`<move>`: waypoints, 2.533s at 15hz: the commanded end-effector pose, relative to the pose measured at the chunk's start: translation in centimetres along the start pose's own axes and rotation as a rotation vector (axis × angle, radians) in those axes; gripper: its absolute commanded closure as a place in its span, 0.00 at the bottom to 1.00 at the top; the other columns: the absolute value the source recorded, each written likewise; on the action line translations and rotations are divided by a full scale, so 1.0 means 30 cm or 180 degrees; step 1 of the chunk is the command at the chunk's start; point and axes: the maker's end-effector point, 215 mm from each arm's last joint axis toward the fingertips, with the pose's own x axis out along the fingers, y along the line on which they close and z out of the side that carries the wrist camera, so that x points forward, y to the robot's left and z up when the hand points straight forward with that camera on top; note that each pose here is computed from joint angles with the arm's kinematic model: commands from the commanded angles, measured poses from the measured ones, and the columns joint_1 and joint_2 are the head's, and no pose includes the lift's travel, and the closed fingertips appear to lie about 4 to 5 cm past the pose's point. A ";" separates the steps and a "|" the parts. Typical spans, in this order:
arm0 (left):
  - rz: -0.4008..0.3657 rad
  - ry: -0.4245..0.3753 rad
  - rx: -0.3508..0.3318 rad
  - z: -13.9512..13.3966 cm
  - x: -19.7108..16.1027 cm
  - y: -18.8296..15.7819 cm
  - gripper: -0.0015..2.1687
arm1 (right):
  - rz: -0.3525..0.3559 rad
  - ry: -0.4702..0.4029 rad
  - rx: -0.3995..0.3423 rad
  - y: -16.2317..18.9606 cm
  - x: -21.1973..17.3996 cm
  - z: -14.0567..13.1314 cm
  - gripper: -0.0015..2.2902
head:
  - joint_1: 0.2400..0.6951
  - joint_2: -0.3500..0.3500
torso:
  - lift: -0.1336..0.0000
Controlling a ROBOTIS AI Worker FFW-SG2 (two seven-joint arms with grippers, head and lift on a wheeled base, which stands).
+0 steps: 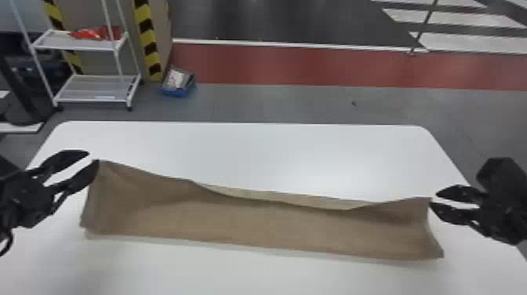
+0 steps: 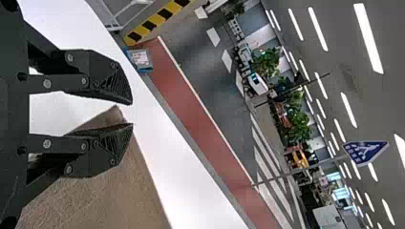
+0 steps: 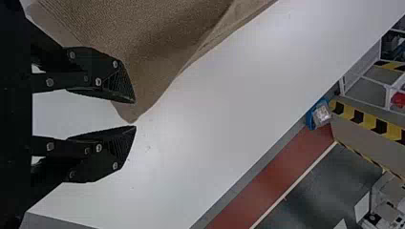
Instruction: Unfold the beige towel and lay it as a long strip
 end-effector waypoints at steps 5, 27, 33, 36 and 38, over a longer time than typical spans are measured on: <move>0.0202 -0.0073 -0.0083 0.004 -0.013 0.042 0.01 | -0.0132 0.0032 0.0143 -0.052 -0.022 -0.047 0.03 | 1.00 0.36 | 0.17; 0.0881 -0.0659 -0.1706 -0.141 -0.469 -0.095 0.02 | -0.0755 -0.0477 0.2714 0.184 -0.025 -0.256 0.04 | 1.00 0.42 | 0.17; 0.0859 -0.0652 -0.1772 -0.159 -0.466 -0.113 0.03 | -0.0660 -0.0820 0.2843 0.129 0.131 -0.203 0.06 | 1.00 0.37 | 0.17; 0.0840 -0.0635 -0.1799 -0.173 -0.461 -0.120 0.03 | -0.0578 -0.0775 0.2857 0.149 0.186 -0.182 0.19 | 1.00 0.38 | 0.17; 0.0843 -0.0627 -0.1815 -0.181 -0.457 -0.121 0.03 | -0.0529 -0.0751 0.2869 0.165 0.209 -0.175 0.47 | 1.00 0.40 | 0.17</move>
